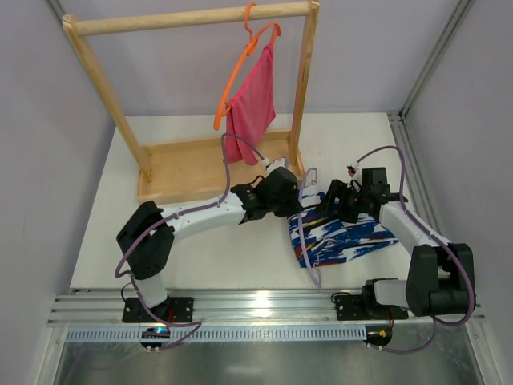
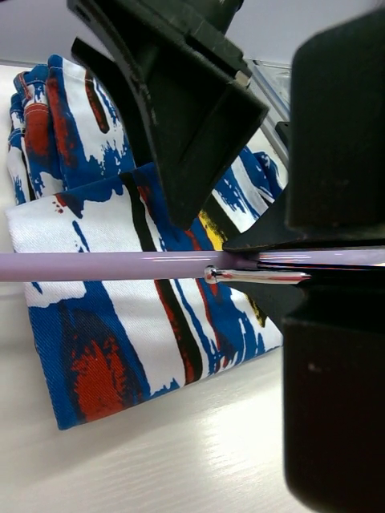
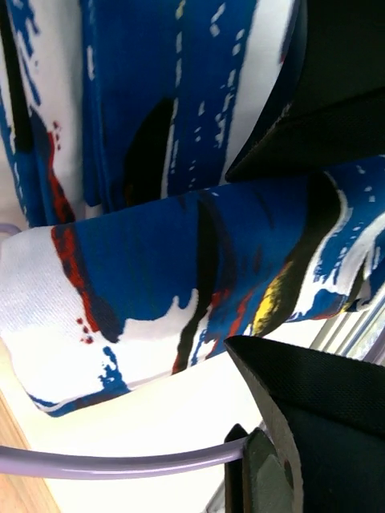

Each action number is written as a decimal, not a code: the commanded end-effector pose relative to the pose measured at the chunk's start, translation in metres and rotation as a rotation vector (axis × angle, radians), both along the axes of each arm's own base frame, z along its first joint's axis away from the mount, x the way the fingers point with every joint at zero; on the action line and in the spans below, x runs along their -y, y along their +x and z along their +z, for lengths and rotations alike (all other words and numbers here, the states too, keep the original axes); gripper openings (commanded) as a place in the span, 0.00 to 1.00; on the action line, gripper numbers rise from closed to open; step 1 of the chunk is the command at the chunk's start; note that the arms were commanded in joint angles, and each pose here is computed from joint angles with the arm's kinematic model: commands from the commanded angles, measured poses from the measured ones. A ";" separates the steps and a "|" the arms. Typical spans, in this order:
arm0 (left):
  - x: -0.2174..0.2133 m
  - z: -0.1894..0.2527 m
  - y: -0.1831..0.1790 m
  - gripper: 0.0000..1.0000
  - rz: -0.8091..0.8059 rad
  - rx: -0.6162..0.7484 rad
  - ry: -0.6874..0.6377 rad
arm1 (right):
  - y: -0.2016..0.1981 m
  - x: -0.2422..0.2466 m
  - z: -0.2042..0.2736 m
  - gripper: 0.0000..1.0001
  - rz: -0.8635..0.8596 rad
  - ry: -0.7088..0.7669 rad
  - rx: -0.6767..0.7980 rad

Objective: Place the trousers on the hanger
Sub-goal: Place trousers on hanger

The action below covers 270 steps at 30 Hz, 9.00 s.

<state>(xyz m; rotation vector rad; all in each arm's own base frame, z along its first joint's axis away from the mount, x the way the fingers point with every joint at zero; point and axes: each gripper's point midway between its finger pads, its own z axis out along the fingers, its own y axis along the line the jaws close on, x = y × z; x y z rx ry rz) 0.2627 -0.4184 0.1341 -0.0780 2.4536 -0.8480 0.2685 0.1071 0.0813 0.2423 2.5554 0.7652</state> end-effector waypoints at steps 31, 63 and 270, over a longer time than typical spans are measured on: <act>-0.028 0.044 -0.031 0.37 -0.058 0.118 -0.139 | -0.037 0.015 -0.012 0.04 -0.333 0.132 0.262; -0.001 0.012 -0.047 0.47 -0.022 0.260 -0.082 | -0.042 0.021 -0.024 0.04 -0.344 0.102 0.268; -0.237 -0.111 -0.083 0.00 0.338 0.079 -0.021 | -0.076 -0.277 0.168 0.04 0.272 0.181 0.555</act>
